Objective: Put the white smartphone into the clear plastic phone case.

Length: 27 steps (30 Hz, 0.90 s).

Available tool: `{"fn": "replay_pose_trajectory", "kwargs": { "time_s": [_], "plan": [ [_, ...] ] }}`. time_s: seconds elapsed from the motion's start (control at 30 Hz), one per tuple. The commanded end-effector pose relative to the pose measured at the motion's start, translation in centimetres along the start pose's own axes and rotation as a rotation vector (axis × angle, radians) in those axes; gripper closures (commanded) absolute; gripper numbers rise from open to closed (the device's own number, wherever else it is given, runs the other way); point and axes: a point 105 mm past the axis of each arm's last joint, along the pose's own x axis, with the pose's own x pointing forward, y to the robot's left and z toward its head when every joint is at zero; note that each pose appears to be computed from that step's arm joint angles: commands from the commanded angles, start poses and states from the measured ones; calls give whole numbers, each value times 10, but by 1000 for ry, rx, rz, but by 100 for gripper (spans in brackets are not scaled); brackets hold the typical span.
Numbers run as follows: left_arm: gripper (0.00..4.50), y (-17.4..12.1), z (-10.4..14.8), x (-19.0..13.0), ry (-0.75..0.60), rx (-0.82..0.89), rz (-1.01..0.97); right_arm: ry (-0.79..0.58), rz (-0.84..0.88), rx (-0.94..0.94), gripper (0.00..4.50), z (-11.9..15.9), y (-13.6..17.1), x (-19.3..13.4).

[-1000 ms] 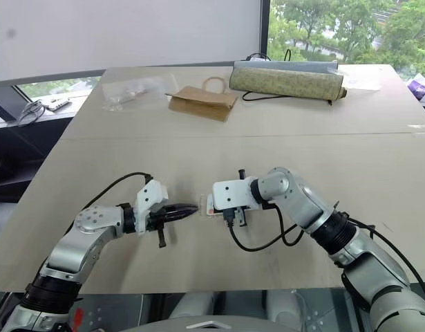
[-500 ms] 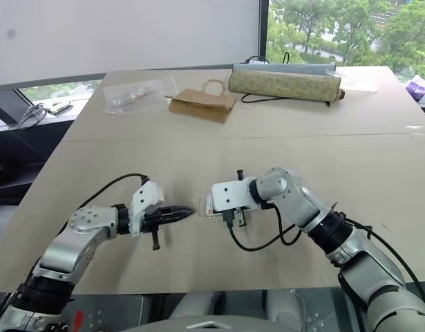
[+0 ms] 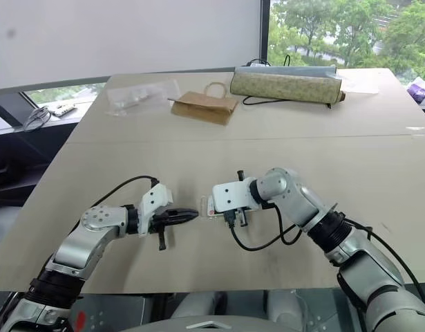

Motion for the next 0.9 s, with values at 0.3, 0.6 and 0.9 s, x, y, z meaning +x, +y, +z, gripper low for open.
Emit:
{"fn": "replay_pose_trajectory", "kwargs": {
  "time_s": [0.3,0.6,0.9],
  "plan": [
    [450,1,3,1,-9,4,-1,86,140,210,444,-39,38,7],
    [450,0,-3,-2,-11,-7,4,-163,65,297,444,12,11,-16],
    [450,0,-3,-2,-18,-6,7,-94,-28,249,444,-1,3,-16]
  ]
}}
